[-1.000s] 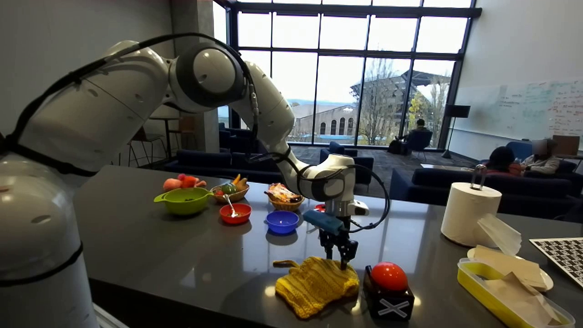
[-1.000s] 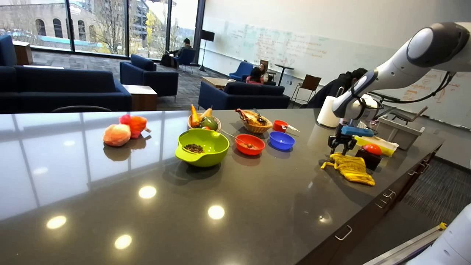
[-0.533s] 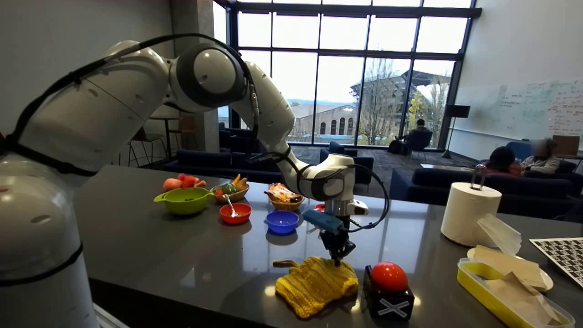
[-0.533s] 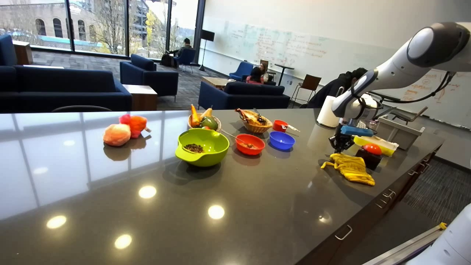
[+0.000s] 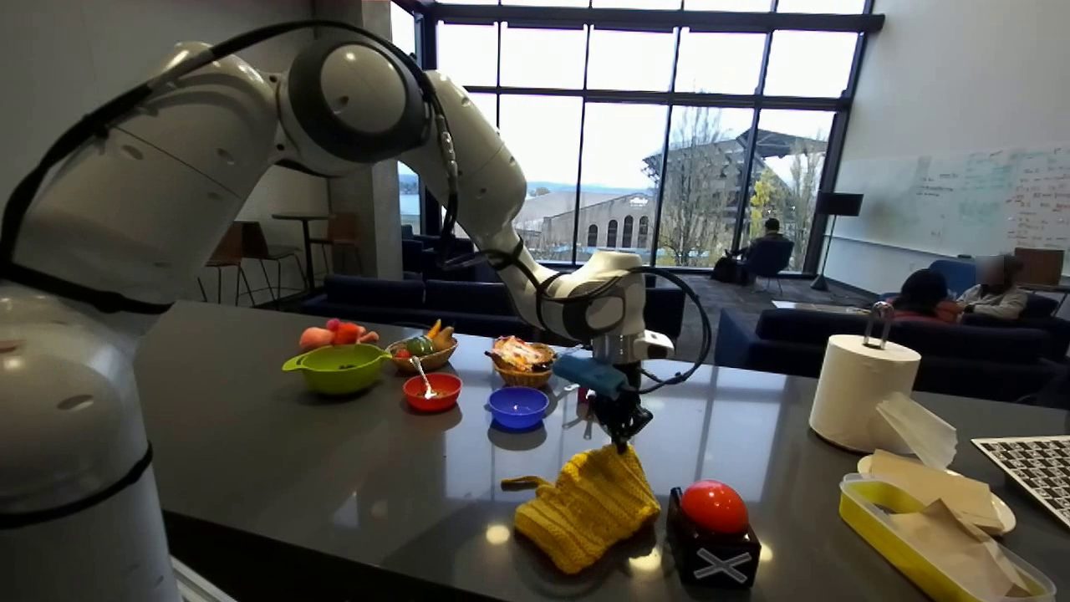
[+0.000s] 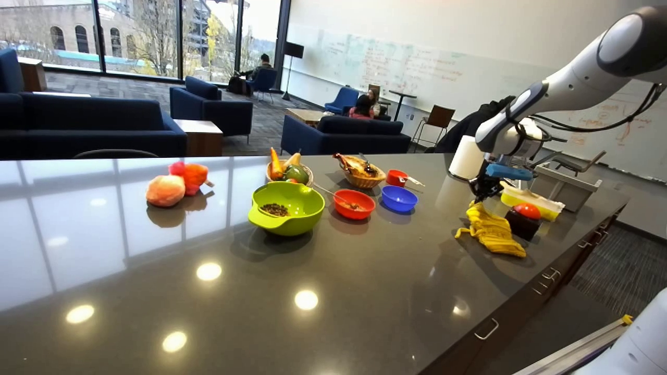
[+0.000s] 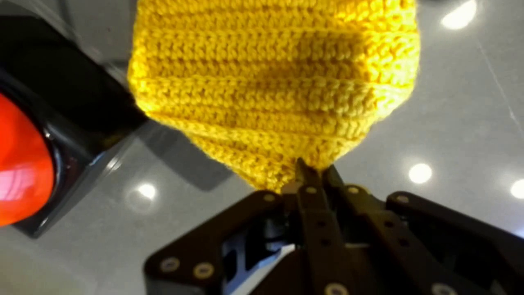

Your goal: Flip the yellow cloth.

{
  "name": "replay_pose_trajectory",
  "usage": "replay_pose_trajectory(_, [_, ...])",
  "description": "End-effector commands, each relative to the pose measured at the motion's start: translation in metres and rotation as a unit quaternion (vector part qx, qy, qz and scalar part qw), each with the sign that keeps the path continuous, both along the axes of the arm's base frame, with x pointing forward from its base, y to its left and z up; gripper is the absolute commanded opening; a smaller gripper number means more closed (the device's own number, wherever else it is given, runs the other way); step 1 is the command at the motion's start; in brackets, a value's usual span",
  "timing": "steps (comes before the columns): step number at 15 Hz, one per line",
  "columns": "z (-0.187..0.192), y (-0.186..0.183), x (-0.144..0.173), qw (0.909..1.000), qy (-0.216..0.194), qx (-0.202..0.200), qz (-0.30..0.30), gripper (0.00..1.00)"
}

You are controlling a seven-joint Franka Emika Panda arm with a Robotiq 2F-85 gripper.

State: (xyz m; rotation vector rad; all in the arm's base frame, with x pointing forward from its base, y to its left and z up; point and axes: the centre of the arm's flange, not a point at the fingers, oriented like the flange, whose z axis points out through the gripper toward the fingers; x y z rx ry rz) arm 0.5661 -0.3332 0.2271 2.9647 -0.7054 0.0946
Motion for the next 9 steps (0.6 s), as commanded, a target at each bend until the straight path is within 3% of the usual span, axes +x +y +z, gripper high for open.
replay_pose_trajectory(1, [0.049,0.024,-0.030,0.9988,-0.047,-0.007,0.010,0.01])
replay_pose_trajectory(9, [0.113,0.067,-0.066,0.9902,-0.130,-0.035,0.037,0.01])
